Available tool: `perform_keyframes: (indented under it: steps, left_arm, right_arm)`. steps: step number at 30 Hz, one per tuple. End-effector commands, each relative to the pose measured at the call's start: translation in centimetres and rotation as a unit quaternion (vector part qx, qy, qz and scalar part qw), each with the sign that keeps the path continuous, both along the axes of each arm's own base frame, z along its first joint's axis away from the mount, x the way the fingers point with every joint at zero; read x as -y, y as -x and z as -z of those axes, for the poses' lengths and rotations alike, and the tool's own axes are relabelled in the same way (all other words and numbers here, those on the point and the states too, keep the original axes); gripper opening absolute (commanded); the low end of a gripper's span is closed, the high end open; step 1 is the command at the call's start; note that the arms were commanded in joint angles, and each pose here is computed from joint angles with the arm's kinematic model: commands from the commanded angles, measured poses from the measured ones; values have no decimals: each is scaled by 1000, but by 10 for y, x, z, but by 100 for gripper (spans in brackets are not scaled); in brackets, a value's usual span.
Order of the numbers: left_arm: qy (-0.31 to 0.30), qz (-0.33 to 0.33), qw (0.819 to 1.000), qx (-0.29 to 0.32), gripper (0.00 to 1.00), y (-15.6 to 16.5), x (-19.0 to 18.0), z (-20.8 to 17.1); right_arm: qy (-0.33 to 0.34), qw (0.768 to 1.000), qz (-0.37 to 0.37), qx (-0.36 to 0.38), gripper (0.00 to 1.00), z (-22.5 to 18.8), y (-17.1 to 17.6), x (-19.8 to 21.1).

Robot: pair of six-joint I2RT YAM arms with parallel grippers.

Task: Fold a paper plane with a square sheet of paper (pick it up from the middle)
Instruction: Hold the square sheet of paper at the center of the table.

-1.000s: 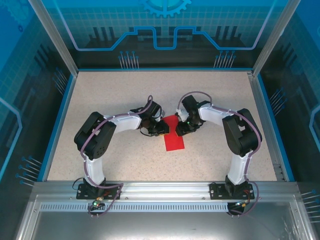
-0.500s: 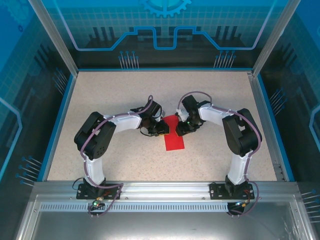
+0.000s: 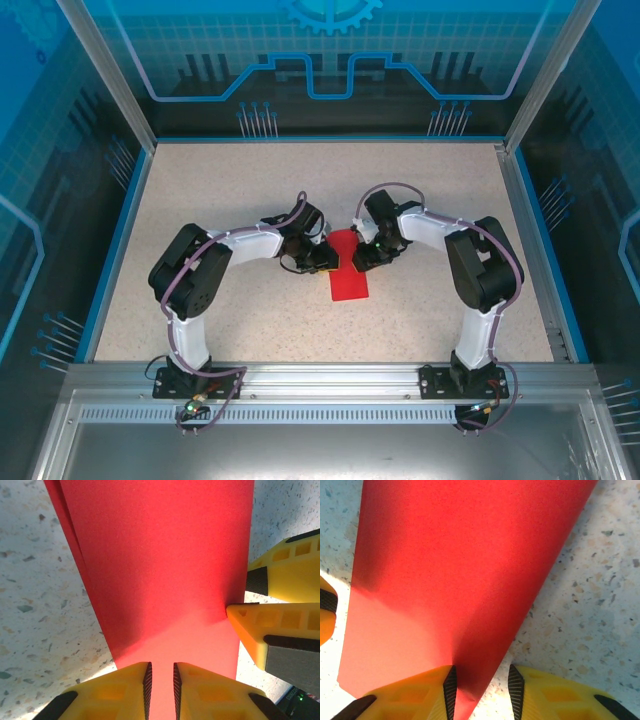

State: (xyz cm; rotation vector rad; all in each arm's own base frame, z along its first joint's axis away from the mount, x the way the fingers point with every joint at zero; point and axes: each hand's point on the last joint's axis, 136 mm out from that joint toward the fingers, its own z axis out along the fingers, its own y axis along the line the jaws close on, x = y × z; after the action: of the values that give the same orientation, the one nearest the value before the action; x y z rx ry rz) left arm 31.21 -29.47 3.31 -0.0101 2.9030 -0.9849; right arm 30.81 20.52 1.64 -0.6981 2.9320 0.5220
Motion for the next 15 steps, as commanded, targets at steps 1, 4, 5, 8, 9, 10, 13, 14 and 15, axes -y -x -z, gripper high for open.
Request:
perform_keyframes:
  steps: [1, 4, 5, 8, 9, 10, 13, 14, 15]
  left_arm:
    - [10, 20, 1000, -3, 22, 4, 8, -6]
    - [11, 20, 1000, -4, 22, 4, 8, -7]
    - [10, 20, 1000, -4, 22, 4, 8, -7]
    - [10, 21, 1000, -7, 21, 5, 8, -5]
    - [10, 21, 1000, -7, 21, 5, 9, -5]
    - [10, 21, 1000, -7, 21, 5, 8, -4]
    - [9, 23, 1000, -8, 21, 5, 10, -3]
    - [8, 25, 1000, -8, 21, 6, 10, -2]
    - [5, 25, 1000, -10, 21, 6, 9, -1]
  right_arm:
    - [12, 1000, -11, -20, 37, 8, 5, 7]
    - [13, 1000, -13, -21, 37, 9, 5, 8]
    - [13, 1000, -13, -21, 37, 9, 5, 8]
    - [13, 1000, -10, -21, 37, 9, 4, 8]
    - [13, 1000, -8, -20, 37, 9, 4, 8]
    - [12, 1000, -9, -21, 37, 10, 4, 7]
    - [14, 1000, -10, -23, 37, 11, 5, 8]
    - [14, 1000, -10, -24, 37, 11, 5, 8]
    - [14, 1000, -10, -23, 37, 11, 5, 8]
